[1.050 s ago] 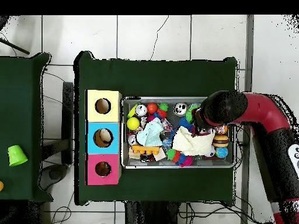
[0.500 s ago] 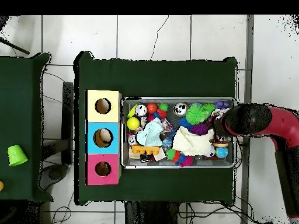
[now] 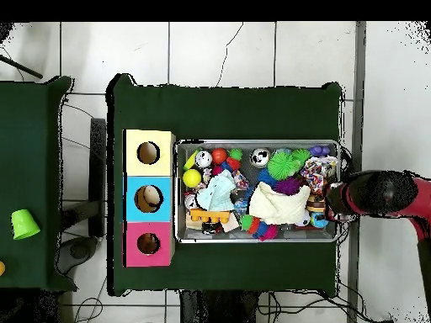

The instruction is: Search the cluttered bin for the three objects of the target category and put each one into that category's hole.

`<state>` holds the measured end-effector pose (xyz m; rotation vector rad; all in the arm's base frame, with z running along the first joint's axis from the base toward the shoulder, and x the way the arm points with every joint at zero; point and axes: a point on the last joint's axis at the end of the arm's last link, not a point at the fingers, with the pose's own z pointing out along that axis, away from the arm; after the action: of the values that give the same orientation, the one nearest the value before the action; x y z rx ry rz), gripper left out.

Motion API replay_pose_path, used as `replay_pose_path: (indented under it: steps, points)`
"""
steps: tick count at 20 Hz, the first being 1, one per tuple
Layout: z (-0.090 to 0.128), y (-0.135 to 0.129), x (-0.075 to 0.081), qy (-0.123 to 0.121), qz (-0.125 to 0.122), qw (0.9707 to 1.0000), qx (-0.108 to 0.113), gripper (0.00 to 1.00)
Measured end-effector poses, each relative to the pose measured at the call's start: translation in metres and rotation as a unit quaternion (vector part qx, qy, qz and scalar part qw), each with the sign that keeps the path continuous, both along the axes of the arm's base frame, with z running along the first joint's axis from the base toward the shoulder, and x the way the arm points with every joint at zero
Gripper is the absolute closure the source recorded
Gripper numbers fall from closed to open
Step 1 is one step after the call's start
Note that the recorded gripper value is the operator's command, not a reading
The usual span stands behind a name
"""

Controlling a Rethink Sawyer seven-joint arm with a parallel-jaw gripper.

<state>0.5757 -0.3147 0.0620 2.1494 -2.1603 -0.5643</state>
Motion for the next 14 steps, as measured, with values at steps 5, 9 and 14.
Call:
replay_pose_path:
  steps: [5, 9, 14]
  points:
    - [0.003, -0.016, -0.008, -0.001, -0.012, 0.9999, -0.003, 0.00]
    - [0.005, -0.025, -0.013, -0.001, -0.019, 0.9998, -0.005, 0.00]
    - [0.005, -0.035, -0.018, -0.002, -0.028, 0.9996, -0.005, 0.00]
